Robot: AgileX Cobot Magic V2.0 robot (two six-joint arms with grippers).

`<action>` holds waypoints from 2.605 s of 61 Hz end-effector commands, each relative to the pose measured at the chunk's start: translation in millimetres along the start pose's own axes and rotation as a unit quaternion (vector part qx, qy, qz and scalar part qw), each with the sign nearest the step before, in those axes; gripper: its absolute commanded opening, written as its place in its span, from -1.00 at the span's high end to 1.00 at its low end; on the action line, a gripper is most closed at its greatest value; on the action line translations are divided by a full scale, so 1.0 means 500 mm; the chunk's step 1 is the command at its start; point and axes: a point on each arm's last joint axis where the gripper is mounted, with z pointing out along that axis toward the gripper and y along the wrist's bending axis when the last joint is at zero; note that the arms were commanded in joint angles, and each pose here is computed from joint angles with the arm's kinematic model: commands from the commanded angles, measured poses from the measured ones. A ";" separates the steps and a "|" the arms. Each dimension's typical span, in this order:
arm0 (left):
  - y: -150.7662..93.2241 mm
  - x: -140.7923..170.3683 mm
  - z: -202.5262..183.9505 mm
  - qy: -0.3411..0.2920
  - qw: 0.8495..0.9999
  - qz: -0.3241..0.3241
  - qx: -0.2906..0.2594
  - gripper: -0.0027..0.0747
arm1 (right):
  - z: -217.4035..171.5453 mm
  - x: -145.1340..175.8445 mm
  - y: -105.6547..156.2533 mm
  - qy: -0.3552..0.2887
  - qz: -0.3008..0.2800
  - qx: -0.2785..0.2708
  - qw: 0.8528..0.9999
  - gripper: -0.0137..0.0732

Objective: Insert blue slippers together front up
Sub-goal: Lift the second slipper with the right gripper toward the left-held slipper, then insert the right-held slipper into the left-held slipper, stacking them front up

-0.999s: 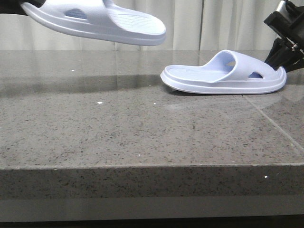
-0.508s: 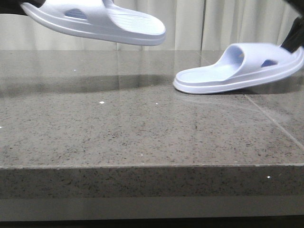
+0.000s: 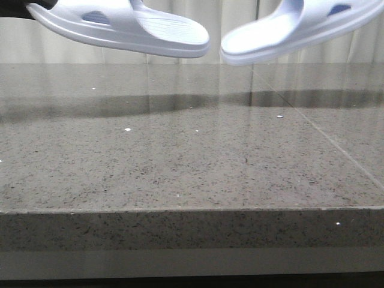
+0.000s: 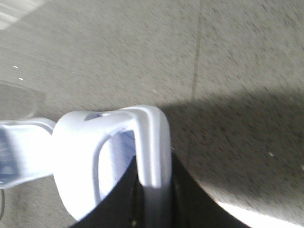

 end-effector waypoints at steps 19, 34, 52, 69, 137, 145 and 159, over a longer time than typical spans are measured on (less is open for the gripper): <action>-0.062 -0.003 -0.020 -0.014 0.998 0.017 0.052 0.98 | -0.083 -0.006 0.141 -0.032 -0.055 -0.102 0.993 0.85; -0.062 -0.002 -0.020 -0.012 0.998 0.017 0.053 0.98 | -0.035 0.010 0.192 -0.004 -0.082 -0.129 0.988 0.85; -0.069 0.001 -0.021 -0.004 0.997 0.014 0.071 0.98 | -0.010 0.007 0.205 -0.021 -0.085 -0.125 0.988 0.84; -0.073 -0.002 -0.022 -0.012 0.996 0.010 0.083 0.98 | 0.046 0.003 0.204 -0.022 -0.075 -0.128 0.989 0.84; -0.100 0.006 0.005 -0.002 0.993 0.010 0.114 0.98 | 0.202 0.044 0.236 0.065 -0.027 -0.255 0.964 0.84; -0.106 0.009 0.012 0.003 0.993 0.011 0.119 0.98 | 0.229 0.058 0.254 0.079 -0.025 -0.277 0.957 0.84; -0.107 0.010 0.014 0.005 0.993 0.012 0.120 0.98 | 0.239 0.068 0.269 0.086 -0.027 -0.293 0.952 0.84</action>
